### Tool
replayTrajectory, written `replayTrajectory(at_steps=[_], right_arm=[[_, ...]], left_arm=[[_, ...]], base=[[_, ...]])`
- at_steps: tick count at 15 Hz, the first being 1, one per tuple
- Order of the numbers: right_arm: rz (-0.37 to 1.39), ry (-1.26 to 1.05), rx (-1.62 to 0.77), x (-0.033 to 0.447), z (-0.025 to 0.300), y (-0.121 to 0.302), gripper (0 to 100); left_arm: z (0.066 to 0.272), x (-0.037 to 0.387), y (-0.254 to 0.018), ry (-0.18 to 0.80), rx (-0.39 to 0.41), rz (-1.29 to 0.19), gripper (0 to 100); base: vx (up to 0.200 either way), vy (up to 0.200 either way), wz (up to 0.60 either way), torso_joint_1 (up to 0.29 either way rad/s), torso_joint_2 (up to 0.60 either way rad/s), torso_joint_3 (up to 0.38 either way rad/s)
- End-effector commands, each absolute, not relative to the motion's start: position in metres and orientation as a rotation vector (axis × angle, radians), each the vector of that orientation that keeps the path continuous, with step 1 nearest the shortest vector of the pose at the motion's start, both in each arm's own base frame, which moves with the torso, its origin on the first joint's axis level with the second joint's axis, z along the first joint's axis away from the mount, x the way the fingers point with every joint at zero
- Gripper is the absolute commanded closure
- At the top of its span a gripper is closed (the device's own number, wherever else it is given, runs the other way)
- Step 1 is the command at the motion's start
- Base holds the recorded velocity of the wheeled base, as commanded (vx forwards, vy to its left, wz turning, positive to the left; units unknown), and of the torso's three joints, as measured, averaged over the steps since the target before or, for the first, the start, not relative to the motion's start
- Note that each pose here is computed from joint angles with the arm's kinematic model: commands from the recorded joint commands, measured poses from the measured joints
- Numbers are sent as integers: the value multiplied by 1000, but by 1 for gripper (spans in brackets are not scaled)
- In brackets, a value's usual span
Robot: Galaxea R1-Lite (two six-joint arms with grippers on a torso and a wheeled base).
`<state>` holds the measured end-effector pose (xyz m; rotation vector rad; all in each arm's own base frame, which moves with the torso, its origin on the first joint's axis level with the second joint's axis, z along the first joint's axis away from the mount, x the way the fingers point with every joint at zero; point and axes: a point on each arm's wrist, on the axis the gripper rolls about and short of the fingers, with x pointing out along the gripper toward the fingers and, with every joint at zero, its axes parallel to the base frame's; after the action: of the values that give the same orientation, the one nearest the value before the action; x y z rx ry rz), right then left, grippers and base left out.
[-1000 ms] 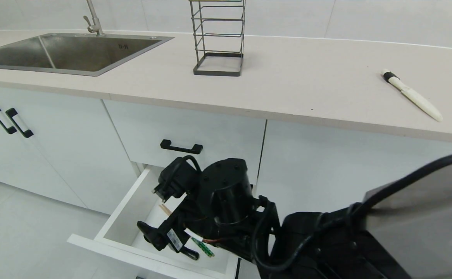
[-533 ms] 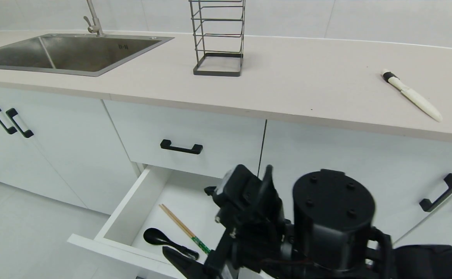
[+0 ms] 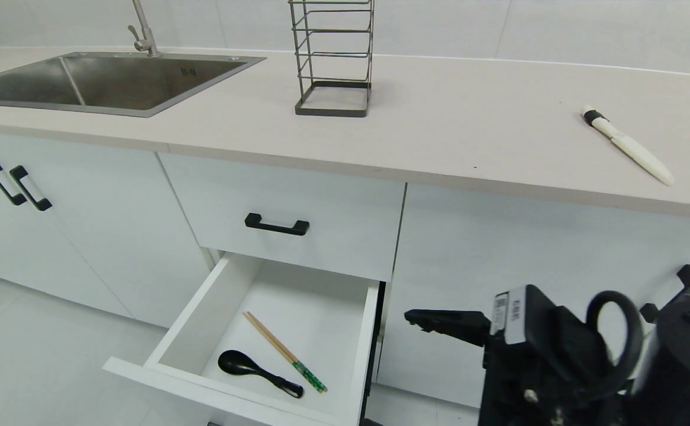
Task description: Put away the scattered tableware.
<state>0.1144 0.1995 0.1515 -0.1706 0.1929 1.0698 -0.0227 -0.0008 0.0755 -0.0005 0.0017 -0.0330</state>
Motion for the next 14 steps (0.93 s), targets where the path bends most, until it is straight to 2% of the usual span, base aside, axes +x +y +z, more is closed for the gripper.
replayTrajectory(at_steps=[1,3,5,6,7,12,13,14], right_arm=[[1008,158,-144,105,160,159,0],[960,130,-123,102,165,139,0],[873,142,-115,95,156,105,0],[873,142,-115,95,156,105,0],[803,104,-92,86,156,79,0],[603,-100,-38,49,169,27,0],[582,-125,-36,43,169,23,0],[531,-175,-39,31,169,16,0]], left_arm=[[76,-23,-1,2,-2,-34,0],[76,-23,-1,3,-6,-35,0],[76,-23,-1,2,-6,-37,0],[76,-23,-1,2,-3,-37,0],[76,-23,-1,2,-6,-37,0],[77,-23,-1,-14,6,-32,0],[80,-23,-1,-43,7,-27,0],[99,-26,-1,-230,30,-26,0]], base=[[0,0,0,0,0,0],[0,0,0,0,0,0],[0,0,0,0,0,0],[0,0,0,0,0,0],[0,0,0,0,0,0],[0,0,0,0,0,0],[0,0,0,0,0,0],[0,0,0,0,0,0]])
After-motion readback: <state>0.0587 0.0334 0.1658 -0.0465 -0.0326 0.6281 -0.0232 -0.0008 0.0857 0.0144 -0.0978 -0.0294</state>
